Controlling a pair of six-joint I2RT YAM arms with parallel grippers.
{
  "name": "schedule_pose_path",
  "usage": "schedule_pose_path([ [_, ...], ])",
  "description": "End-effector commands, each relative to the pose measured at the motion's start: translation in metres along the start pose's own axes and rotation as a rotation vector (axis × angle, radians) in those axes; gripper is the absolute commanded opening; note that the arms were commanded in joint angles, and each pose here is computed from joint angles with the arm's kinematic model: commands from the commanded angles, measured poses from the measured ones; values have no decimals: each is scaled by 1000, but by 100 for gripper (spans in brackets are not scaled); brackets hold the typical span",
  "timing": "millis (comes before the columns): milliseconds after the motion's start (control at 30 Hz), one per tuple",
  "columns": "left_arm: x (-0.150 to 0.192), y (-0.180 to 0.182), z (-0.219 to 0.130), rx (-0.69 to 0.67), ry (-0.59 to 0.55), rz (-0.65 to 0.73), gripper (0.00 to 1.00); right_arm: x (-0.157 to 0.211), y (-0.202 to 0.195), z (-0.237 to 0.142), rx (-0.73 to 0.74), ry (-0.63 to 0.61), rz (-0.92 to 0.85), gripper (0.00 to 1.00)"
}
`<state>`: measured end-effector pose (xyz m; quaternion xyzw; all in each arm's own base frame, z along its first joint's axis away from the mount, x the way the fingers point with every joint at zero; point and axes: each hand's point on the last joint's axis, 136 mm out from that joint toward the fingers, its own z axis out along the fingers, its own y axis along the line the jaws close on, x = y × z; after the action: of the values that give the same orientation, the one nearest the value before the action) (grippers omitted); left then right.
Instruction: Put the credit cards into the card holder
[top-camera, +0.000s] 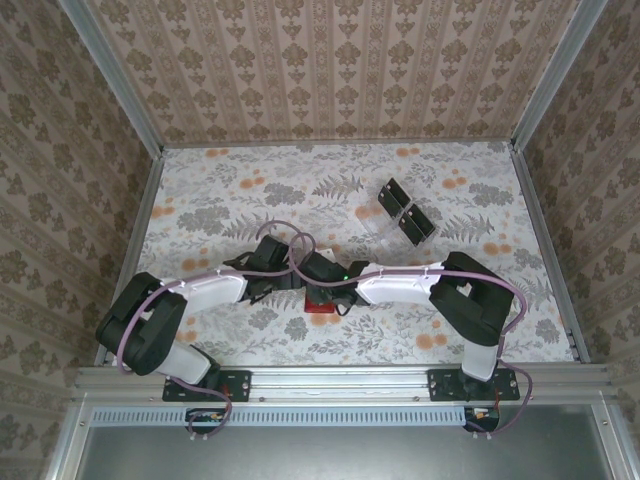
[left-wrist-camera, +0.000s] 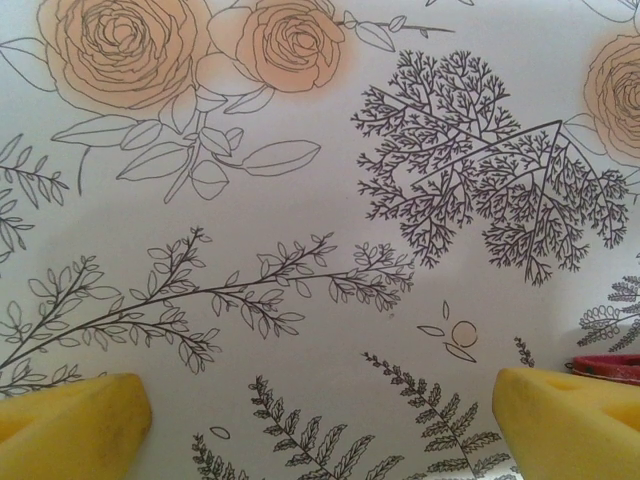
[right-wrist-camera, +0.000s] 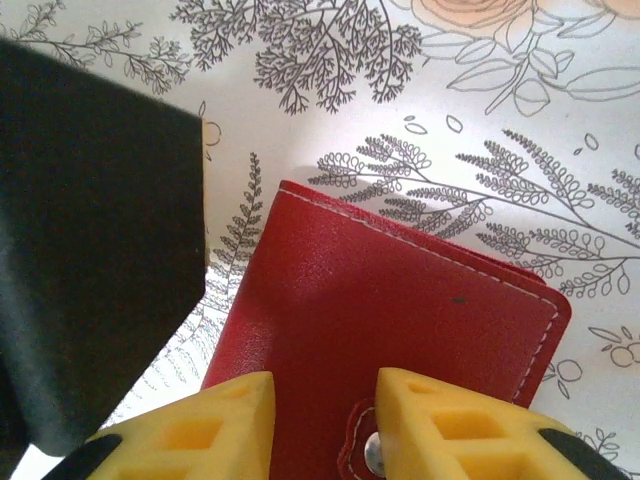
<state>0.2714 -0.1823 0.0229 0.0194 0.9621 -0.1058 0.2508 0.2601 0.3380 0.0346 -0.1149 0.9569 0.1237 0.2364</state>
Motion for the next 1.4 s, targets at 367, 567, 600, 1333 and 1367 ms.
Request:
schedule_pose_path([
  [367, -53, -7, -14, 84, -70, -59, 100, -39, -7, -50, -97, -44, 48, 50],
  [567, -84, 8, -41, 73, -145, -73, 100, -64, -48, -90, -84, -140, 120, 57],
  [600, -89, 13, -47, 65, -159, -74, 100, -68, -58, -98, -78, -156, 132, 58],
  [1333, -158, 176, -129, -476, -764, 92, 100, -86, -362, -224, 547, -672, 600, 100],
  [1367, -156, 178, -122, -470, -754, 84, 100, -81, -369, -222, 572, -677, 603, 100],
])
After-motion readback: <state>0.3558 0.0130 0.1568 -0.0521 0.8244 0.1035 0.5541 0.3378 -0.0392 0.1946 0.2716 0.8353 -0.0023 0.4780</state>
